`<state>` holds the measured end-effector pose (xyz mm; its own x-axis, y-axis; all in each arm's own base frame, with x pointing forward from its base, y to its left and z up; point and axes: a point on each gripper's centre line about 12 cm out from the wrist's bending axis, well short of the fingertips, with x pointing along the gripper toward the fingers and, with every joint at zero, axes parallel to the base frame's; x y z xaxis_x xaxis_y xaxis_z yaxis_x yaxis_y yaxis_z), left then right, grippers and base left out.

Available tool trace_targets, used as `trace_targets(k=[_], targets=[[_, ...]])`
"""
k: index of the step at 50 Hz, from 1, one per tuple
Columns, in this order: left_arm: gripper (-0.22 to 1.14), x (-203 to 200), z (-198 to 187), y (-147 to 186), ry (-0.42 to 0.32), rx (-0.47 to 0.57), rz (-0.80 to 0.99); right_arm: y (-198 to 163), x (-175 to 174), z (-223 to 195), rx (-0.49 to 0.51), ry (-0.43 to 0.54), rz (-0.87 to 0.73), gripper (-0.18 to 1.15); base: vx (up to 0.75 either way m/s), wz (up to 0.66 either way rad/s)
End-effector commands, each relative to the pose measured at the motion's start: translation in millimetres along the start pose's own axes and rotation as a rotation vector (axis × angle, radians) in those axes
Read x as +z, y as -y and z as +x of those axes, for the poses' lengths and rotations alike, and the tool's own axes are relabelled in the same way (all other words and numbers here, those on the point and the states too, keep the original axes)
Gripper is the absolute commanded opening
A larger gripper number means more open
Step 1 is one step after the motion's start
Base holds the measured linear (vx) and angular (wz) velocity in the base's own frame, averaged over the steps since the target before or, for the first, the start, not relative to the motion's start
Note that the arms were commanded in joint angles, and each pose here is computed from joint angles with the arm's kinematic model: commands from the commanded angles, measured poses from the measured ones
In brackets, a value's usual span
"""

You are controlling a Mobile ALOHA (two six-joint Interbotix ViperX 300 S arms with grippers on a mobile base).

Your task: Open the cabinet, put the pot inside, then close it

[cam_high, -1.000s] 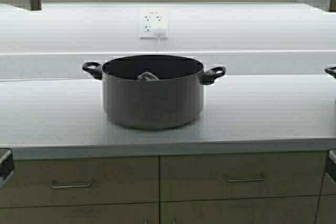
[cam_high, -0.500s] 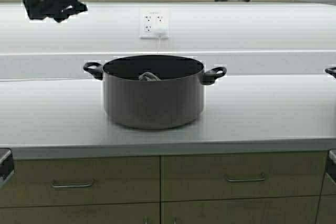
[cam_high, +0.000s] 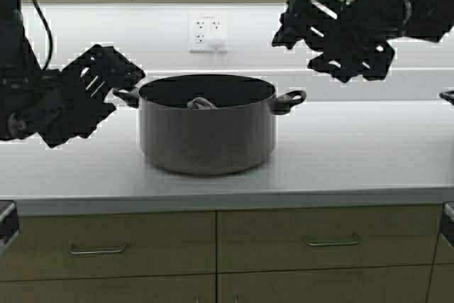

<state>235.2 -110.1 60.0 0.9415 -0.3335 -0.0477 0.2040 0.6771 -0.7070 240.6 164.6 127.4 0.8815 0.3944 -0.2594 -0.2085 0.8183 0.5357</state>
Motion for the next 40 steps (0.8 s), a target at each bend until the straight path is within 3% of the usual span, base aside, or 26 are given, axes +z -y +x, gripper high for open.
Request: trace_targets(k=[1, 12, 18, 29, 40], targets=[[1.02, -2, 7, -20, 0.028, 0.047, -0.038, 11, -8, 4, -0.007, 0.036, 0.038, 0.96, 0.00, 0.00], [1.02, 15, 27, -43, 0.101, 0.061, -0.077, 47, -8, 18, 0.000, 0.069, 0.171, 0.96, 0.00, 0.00], [1.02, 10, 45, -47, 0.066, -0.012, -0.121, 63, -4, 27, 0.036, 0.093, 0.260, 0.96, 0.01, 0.04], [1.02, -8, 63, -65, 0.039, -0.022, -0.183, 94, -23, 32, 0.036, 0.142, 0.354, 0.96, 0.04, 0.11], [1.02, -9, 69, -60, 0.025, -0.064, -0.209, 112, -49, 31, 0.065, 0.183, 0.397, 0.96, 0.07, 0.12]])
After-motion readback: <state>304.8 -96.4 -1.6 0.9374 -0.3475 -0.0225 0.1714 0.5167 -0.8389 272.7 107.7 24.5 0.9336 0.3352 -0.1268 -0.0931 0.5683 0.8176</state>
